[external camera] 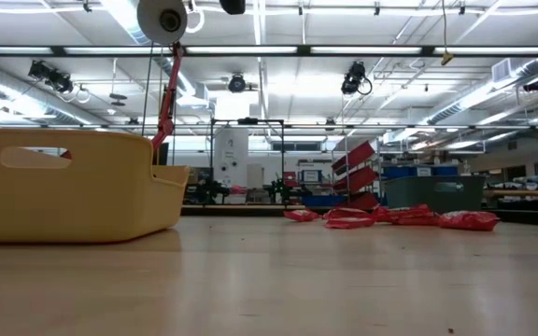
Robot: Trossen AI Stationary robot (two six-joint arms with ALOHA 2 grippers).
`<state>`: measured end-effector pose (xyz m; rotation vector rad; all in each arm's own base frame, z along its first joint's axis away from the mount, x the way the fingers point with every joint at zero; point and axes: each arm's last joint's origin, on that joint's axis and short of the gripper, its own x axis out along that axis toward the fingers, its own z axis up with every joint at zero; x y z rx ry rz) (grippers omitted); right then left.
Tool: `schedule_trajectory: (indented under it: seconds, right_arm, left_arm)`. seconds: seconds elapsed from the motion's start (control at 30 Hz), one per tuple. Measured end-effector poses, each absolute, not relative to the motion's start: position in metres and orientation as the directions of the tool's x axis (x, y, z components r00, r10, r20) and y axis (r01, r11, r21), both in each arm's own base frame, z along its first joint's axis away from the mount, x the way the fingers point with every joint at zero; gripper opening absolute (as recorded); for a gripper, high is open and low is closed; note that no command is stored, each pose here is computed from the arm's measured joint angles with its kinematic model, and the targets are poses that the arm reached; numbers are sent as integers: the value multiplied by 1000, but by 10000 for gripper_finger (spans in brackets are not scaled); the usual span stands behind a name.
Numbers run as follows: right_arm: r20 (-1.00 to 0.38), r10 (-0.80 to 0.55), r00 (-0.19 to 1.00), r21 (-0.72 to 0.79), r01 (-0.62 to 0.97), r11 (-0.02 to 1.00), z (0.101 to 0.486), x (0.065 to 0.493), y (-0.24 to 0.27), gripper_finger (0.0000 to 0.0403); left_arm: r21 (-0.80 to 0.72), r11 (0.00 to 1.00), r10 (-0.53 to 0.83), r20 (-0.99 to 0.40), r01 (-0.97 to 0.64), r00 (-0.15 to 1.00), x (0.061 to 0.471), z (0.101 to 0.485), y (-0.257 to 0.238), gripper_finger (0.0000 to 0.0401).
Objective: Sort candy
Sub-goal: Put the red chocolate into the orange bin
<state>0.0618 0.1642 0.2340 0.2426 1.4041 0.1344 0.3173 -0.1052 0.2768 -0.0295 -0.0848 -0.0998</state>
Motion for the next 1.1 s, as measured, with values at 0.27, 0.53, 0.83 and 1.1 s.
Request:
schedule_trajectory:
  seconds: [0.27,0.53,0.83,1.1]
  right_arm:
    - [-971,158,179,163,12,987,225,65,169,88]
    - [-982,77,175,76,-9,997,211,69,178,91]
    - [-988,8,152,3,-37,999,198,72,185,103]
    - [-989,24,149,20,-25,999,199,74,185,133]
  left_arm:
    - [-40,993,-107,130,113,986,324,268,-113,141]
    - [-60,993,-94,172,105,981,326,268,-114,141]
    - [-58,994,-85,174,96,981,326,268,-113,141]
    - [-58,994,-86,172,97,981,326,268,-113,141]
